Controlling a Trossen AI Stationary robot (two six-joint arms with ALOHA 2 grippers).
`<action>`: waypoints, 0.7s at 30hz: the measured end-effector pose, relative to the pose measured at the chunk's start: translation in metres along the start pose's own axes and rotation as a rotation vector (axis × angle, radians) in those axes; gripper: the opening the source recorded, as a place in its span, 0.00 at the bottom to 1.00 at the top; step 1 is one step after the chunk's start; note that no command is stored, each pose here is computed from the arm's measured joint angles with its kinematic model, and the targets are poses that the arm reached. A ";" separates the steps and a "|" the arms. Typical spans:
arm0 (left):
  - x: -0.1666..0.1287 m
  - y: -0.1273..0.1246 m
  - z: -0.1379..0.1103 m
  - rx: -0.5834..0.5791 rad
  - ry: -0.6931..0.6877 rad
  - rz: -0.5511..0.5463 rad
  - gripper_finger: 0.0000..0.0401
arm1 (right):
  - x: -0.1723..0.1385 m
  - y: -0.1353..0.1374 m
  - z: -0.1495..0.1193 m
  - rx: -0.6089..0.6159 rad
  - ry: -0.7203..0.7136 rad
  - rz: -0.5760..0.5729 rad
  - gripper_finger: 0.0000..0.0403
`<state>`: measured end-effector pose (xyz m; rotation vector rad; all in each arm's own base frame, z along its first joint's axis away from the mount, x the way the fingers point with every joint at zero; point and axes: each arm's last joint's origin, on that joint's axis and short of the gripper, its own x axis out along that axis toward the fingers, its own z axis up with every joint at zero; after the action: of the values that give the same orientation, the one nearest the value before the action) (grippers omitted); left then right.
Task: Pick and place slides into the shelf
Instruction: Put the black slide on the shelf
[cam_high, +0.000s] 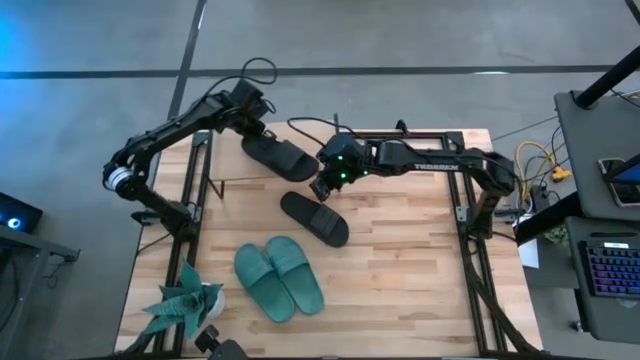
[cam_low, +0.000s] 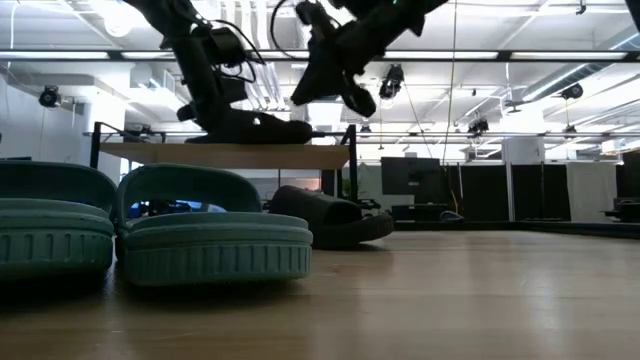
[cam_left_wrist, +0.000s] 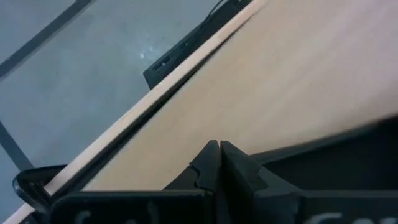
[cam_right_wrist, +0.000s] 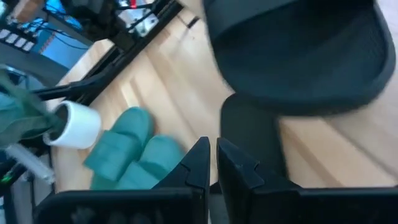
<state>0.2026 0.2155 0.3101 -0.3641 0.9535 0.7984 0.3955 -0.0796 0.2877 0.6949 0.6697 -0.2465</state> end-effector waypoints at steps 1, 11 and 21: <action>-0.003 0.000 -0.002 0.000 0.005 -0.003 0.00 | 0.003 -0.003 0.001 -0.001 0.001 -0.007 0.06; -0.035 0.000 -0.012 -0.024 -0.042 -0.009 0.00 | 0.017 -0.039 0.019 0.012 -0.013 -0.081 0.06; -0.042 0.001 -0.017 -0.024 -0.042 -0.009 0.00 | 0.006 -0.065 0.048 0.036 -0.125 -0.106 0.06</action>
<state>0.1782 0.1871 0.3352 -0.3708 0.9027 0.8074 0.3957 -0.1605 0.2782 0.6730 0.5840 -0.3974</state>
